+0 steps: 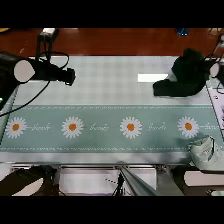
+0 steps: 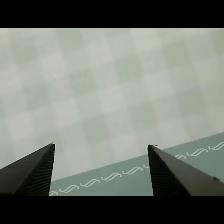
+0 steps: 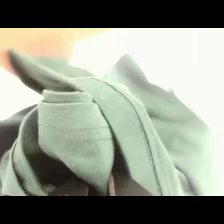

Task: Fold the shirts.

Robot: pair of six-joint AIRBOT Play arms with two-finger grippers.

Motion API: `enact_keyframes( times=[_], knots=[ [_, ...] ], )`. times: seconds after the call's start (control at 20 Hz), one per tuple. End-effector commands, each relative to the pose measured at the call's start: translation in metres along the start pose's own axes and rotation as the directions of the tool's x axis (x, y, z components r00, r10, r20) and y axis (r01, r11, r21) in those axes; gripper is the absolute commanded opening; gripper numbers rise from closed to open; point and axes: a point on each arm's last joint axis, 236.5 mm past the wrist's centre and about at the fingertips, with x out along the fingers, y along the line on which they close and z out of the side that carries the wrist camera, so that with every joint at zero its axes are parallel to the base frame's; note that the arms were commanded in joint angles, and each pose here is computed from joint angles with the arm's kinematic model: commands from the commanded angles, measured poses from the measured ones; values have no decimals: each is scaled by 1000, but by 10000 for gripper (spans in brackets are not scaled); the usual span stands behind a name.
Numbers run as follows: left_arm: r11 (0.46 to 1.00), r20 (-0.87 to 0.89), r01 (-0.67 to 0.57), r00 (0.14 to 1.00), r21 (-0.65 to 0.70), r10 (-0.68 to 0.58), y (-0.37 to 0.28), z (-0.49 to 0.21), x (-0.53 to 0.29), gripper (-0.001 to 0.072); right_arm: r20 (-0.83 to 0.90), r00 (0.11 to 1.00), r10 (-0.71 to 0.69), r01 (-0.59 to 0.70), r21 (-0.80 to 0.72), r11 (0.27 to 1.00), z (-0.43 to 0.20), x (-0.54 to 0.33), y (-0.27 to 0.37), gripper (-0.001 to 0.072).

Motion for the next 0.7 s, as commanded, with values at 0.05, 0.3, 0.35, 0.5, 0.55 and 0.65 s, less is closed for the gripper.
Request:
enact_keyframes(
  times=[0.05,0.3,0.35,0.5,0.55,0.65],
  knots=[
    [1000,169,9,986,-5,-8,-1,55,-63,720,331,939,97,-72,-85,994,121,-141,38,26],
    [998,414,55,909,7,-53,-11,106,-184,720,541,799,262,-217,-147,965,170,-301,90,25],
    [998,443,64,894,14,-64,-14,106,-203,720,543,786,296,-248,-162,955,168,-324,99,25],
    [996,450,81,889,24,-83,-16,87,-237,720,441,814,379,-323,-199,925,134,-355,122,25],
    [996,409,80,909,23,-83,-16,74,-237,720,368,836,408,-355,-205,912,115,-354,133,25],
    [997,288,80,954,5,-78,-15,46,-225,720,159,858,488,-445,-246,861,62,-346,167,25]
  ],
)
